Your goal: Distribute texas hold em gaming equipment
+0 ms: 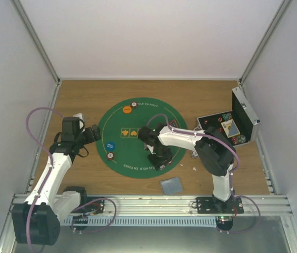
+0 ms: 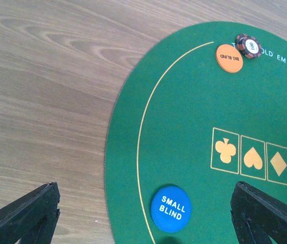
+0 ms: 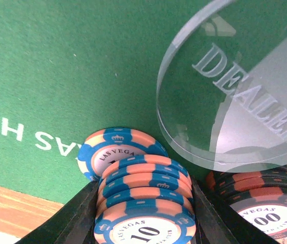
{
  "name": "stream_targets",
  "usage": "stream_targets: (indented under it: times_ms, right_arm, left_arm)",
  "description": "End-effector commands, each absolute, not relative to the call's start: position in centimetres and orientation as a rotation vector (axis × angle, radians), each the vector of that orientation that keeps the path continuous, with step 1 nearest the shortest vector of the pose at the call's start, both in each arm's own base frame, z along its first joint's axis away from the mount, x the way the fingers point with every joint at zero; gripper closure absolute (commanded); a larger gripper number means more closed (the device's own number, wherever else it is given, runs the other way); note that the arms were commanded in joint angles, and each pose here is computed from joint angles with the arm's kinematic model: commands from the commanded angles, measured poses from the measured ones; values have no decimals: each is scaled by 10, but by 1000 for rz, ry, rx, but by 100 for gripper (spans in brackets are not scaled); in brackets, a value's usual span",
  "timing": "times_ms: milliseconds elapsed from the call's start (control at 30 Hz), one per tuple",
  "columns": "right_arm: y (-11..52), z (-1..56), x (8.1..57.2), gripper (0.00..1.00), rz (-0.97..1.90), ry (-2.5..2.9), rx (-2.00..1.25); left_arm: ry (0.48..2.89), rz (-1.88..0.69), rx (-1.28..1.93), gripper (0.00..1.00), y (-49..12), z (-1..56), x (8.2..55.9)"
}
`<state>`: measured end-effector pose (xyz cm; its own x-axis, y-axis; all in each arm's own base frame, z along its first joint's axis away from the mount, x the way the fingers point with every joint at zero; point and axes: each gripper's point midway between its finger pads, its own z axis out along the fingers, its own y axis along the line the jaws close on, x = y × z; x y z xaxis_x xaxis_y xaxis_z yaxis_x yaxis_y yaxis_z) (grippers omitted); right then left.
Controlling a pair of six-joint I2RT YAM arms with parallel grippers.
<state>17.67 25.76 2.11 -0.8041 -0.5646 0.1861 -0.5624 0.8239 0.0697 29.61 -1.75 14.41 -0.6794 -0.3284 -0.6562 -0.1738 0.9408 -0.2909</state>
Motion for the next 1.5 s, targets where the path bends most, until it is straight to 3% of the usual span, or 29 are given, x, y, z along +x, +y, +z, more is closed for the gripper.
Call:
stream_targets:
  times_ms: [0, 633, 1100, 1467]
  right_arm:
    - [270, 28, 183, 65, -42, -2834, 899]
    - [279, 18, 183, 62, -61, -2815, 929]
    - [282, 30, 190, 45, -37, -2847, 939]
    - [296, 101, 218, 30, -115, -2997, 945]
  left_arm:
    - [2310, -277, -325, 7, -22, 144, 300]
    - [2311, -276, -323, 7, -22, 144, 301]
    - [2310, -274, -324, 7, -22, 144, 300]
    - [2310, -268, -329, 7, -21, 144, 300]
